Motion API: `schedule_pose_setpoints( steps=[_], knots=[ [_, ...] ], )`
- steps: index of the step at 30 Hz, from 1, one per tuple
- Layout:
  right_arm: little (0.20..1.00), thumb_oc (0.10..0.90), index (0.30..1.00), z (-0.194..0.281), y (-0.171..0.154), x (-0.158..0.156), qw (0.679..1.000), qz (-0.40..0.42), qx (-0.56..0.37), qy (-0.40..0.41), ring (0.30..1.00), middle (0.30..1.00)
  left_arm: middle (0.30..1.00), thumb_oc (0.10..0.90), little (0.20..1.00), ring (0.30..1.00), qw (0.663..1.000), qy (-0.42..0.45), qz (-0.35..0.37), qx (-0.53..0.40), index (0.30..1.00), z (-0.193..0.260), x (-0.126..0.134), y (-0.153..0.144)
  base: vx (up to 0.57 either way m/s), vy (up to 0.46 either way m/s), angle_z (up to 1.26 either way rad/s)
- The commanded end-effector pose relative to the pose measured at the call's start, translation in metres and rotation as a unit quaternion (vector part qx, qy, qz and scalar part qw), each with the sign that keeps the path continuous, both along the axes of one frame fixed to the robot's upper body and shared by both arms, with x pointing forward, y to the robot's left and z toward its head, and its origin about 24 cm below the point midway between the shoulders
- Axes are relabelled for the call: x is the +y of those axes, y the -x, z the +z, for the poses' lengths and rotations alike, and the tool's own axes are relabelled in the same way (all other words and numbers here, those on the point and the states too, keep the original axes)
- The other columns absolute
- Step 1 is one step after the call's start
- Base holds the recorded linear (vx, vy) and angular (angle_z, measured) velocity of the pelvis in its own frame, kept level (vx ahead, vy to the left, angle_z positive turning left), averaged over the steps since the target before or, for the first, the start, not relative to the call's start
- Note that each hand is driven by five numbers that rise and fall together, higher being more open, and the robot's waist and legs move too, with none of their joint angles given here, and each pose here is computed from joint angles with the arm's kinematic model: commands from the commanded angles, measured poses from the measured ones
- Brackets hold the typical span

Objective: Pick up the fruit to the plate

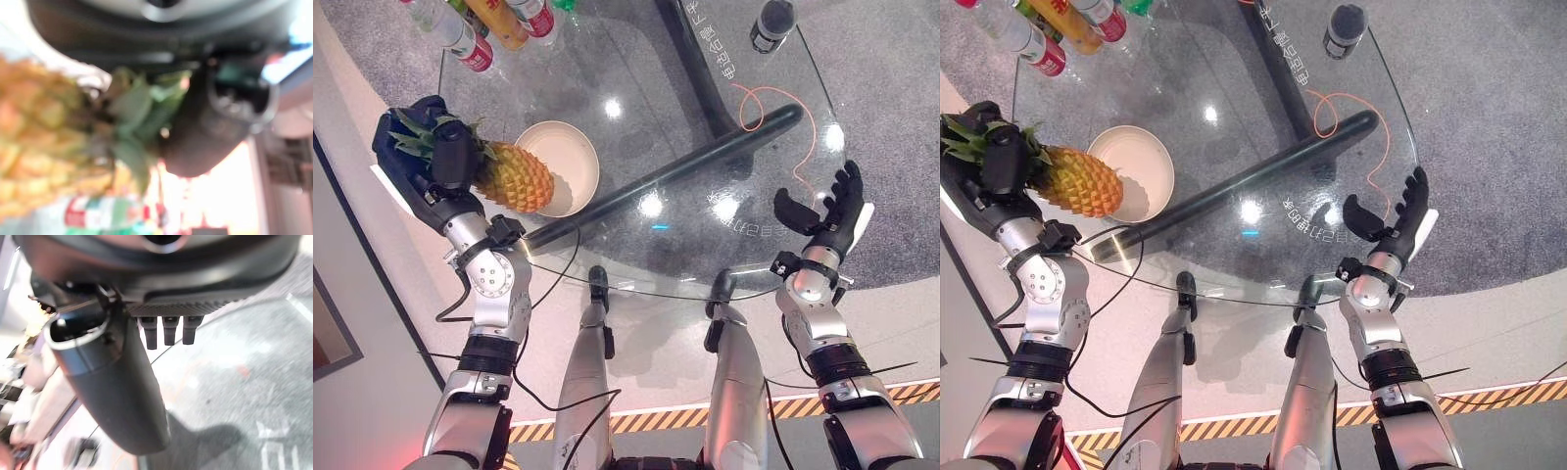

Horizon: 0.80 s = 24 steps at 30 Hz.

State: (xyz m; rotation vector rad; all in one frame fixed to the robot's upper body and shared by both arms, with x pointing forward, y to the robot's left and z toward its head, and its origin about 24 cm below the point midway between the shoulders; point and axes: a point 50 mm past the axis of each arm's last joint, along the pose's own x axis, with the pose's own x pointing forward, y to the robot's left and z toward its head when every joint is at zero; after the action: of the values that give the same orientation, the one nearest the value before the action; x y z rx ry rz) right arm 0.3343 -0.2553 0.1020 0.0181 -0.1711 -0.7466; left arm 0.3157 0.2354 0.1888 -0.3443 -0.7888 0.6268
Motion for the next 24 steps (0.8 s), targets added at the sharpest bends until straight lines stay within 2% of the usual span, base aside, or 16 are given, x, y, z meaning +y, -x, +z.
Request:
schedule_pose_setpoints(
  steps=[1, 10, 24],
  knots=[
    [0.900, 0.800, 0.900, 0.037, 0.005, -0.029, 0.993, -0.066, -0.099, -0.013, 0.900, 0.900, 0.300, 0.100, 0.200, 0.300, 0.979, -0.065, 0.041, -0.189, 0.300, 0.074, 0.010, 0.020, -0.01, -0.020, -0.04],
    [0.900, 0.800, 0.900, 0.003, 0.016, -0.064, 0.987, -0.147, -0.033, -0.061, 0.900, 0.900, 0.300, 0.100, 0.200, 0.300, 0.977, -0.083, 0.077, -0.179, 0.300, 0.084, 0.016, 0.014, -0.01, -0.007, -0.02],
    [0.900, 0.800, 0.900, -0.047, 0.033, -0.091, 0.971, -0.194, 0.084, -0.114, 0.900, 0.900, 0.300, 0.100, 0.200, 0.300, 0.974, -0.105, 0.106, -0.170, 0.300, 0.105, 0.009, 0.001, 0.00, -0.003, 0.01]
  ],
)
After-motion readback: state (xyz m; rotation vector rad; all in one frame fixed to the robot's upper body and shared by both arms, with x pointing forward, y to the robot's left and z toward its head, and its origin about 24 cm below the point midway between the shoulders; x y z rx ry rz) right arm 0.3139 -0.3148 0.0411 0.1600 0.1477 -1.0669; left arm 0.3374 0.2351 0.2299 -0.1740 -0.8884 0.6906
